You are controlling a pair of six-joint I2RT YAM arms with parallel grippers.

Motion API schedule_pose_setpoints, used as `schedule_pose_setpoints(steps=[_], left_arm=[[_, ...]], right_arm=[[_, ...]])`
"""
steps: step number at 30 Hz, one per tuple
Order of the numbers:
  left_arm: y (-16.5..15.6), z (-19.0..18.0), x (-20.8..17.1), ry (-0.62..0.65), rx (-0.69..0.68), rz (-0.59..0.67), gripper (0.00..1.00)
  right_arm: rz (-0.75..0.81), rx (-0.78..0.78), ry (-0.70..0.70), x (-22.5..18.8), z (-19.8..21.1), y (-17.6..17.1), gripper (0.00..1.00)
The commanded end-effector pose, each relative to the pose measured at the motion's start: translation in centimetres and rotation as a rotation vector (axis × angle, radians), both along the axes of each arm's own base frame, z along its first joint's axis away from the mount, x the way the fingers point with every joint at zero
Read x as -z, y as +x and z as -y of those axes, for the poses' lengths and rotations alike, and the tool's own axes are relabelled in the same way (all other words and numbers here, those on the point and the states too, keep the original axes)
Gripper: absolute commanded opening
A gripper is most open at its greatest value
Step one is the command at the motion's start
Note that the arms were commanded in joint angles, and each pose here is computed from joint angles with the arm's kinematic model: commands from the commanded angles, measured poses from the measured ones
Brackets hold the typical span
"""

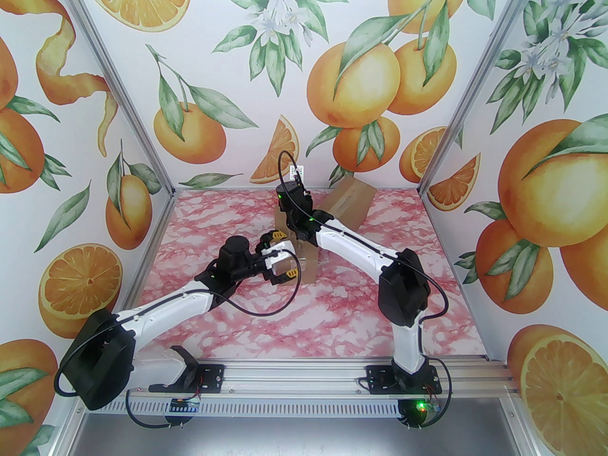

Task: Unpack the express box

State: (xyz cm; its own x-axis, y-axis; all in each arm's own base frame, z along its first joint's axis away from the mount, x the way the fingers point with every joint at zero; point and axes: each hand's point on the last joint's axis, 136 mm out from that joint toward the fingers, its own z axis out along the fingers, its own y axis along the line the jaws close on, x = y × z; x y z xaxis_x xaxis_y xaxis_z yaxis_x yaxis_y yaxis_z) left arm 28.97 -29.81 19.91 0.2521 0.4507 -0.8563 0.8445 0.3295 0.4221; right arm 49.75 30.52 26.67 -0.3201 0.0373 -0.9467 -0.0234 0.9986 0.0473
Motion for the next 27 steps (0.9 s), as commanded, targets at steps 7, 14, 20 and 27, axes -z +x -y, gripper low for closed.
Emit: schedule_pose_setpoints(steps=[7,14,20,27], left_arm=[[-0.2,1.1,1.7,0.093,0.058,0.051,0.79],[0.5,0.8,2.6,0.125,0.007,0.078,0.65],[1.0,0.5,2.7,0.108,-0.046,0.056,0.53],[1.0,0.0,3.0,0.072,-0.107,0.033,0.43]], right_arm=[[-0.022,-0.001,-0.026,-0.2,0.0,-0.7,0.0],[-0.025,-0.001,-0.031,-0.2,0.0,-1.0,0.0],[-0.03,-0.005,-0.038,-0.1,-0.2,-1.5,0.0],[-0.044,-0.004,-0.025,0.2,-0.2,-2.5,0.0]])
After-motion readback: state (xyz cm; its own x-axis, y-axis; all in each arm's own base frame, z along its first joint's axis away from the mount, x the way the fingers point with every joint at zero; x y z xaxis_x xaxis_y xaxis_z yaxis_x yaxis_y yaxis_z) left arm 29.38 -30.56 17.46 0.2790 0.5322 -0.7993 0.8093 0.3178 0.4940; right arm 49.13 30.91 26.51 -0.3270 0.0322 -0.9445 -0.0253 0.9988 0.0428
